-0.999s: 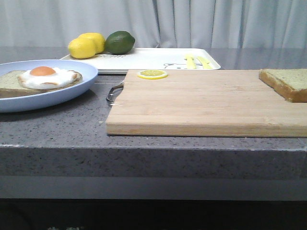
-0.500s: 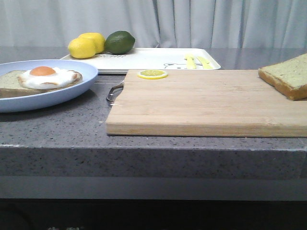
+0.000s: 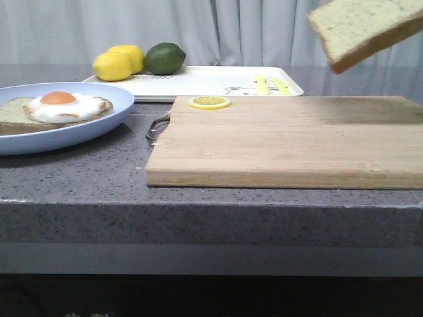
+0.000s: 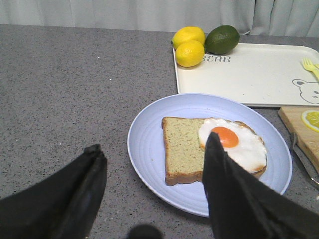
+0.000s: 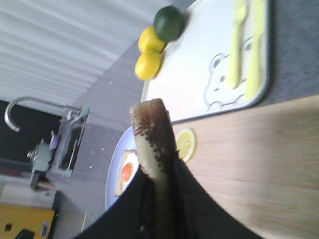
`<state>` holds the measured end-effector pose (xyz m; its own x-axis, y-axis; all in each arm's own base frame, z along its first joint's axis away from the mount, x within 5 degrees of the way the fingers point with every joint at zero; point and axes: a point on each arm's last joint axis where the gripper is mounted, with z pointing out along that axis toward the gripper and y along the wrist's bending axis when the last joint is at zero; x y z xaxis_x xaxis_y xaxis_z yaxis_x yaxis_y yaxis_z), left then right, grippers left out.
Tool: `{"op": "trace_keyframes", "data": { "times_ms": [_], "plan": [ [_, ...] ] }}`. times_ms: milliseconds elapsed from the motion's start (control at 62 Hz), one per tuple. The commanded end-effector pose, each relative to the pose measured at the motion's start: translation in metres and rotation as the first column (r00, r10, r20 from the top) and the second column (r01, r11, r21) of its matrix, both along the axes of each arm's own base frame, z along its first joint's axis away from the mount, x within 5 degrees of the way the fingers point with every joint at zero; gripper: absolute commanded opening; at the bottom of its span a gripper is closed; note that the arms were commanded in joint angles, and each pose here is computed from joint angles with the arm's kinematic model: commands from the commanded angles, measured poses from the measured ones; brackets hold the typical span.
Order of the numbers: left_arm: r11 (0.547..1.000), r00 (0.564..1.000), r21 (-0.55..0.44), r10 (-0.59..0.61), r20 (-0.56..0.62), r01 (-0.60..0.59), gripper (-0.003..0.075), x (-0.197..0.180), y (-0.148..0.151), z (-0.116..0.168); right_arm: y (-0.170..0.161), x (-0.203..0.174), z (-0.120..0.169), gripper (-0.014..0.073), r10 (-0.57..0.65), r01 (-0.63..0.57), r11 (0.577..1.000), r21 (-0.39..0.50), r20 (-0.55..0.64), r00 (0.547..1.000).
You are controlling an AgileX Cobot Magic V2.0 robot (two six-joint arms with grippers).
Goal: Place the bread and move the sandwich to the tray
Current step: 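Lift the bread and carry it over the egg on the blue plate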
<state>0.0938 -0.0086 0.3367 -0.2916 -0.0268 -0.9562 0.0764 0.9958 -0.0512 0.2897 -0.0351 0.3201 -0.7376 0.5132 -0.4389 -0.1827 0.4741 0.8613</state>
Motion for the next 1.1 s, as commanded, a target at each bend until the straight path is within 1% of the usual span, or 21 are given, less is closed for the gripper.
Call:
{"op": "trace_keyframes", "data": {
  "times_ms": [0, 97, 193, 290, 371, 419, 500, 564, 709, 774, 935, 1080],
  "plan": [
    [1.000, 0.996, -0.011, 0.003, 0.094, -0.001, 0.0417, 0.002, 0.000, 0.015, 0.039, -0.012, 0.031, -0.0029, 0.199, -0.214, 0.970, 0.118, 0.127, 0.972],
    [1.000, 0.996, -0.011, 0.003, 0.094, -0.001, 0.0417, 0.002, 0.000, 0.015, 0.079, -0.010, 0.038, -0.0029, 0.265, -0.295, 0.936, 0.192, 0.164, 0.950],
    [1.000, 0.996, -0.011, 0.003, 0.094, -0.001, 0.0417, 0.002, 0.000, 0.015, 0.115, -0.008, 0.044, -0.0029, 0.271, -0.310, 0.914, 0.261, 0.176, 0.946],
    [1.000, 0.996, -0.011, 0.003, 0.094, -0.001, 0.0417, 0.002, 0.000, 0.015, 0.147, -0.008, 0.043, -0.0029, 0.250, -0.283, 0.918, 0.279, 0.148, 0.957],
    [1.000, 0.996, -0.011, 0.003, 0.094, -0.001, 0.0417, 0.002, 0.000, 0.015, 0.177, -0.011, 0.039, -0.0029, 0.227, -0.248, 0.931, 0.267, 0.108, 0.968],
    [1.000, 0.996, -0.011, 0.003, 0.094, -0.001, 0.0417, 0.002, 0.000, 0.015, 0.189, -0.012, 0.037, -0.0029, 0.192, -0.209, 0.945, 0.253, 0.089, 0.977],
    [1.000, 0.996, -0.011, 0.003, 0.094, -0.001, 0.0417, 0.002, 0.000, 0.015, 0.206, -0.013, 0.034, -0.0029, 0.164, -0.176, 0.949, 0.261, 0.069, 0.984],
    [1.000, 0.996, -0.011, 0.003, 0.094, -0.001, 0.0417, 0.002, 0.000, 0.015, 0.219, -0.011, 0.035, -0.0029, 0.178, -0.192, 0.950, 0.246, 0.077, 0.981],
    [1.000, 0.996, -0.011, 0.003, 0.094, -0.001, 0.0417, 0.002, 0.000, 0.015, 0.249, -0.002, 0.038, -0.0029, 0.274, -0.291, 0.920, 0.264, 0.101, 0.956],
    [1.000, 0.996, -0.011, 0.003, 0.094, -0.001, 0.0417, 0.002, 0.000, 0.015, 0.261, 0.005, 0.039, -0.0029, 0.298, -0.316, 0.909, 0.270, 0.107, 0.949],
    [1.000, 0.996, -0.011, 0.003, 0.094, -0.001, 0.0417, 0.002, 0.000, 0.015, 0.287, 0.022, 0.037, -0.0029, 0.324, -0.331, 0.892, 0.307, 0.073, 0.943],
    [1.000, 0.996, -0.011, 0.003, 0.094, -0.001, 0.0417, 0.002, 0.000, 0.015, 0.309, 0.035, 0.029, -0.0029, 0.332, -0.327, 0.888, 0.324, 0.041, 0.942]
  ]
}}
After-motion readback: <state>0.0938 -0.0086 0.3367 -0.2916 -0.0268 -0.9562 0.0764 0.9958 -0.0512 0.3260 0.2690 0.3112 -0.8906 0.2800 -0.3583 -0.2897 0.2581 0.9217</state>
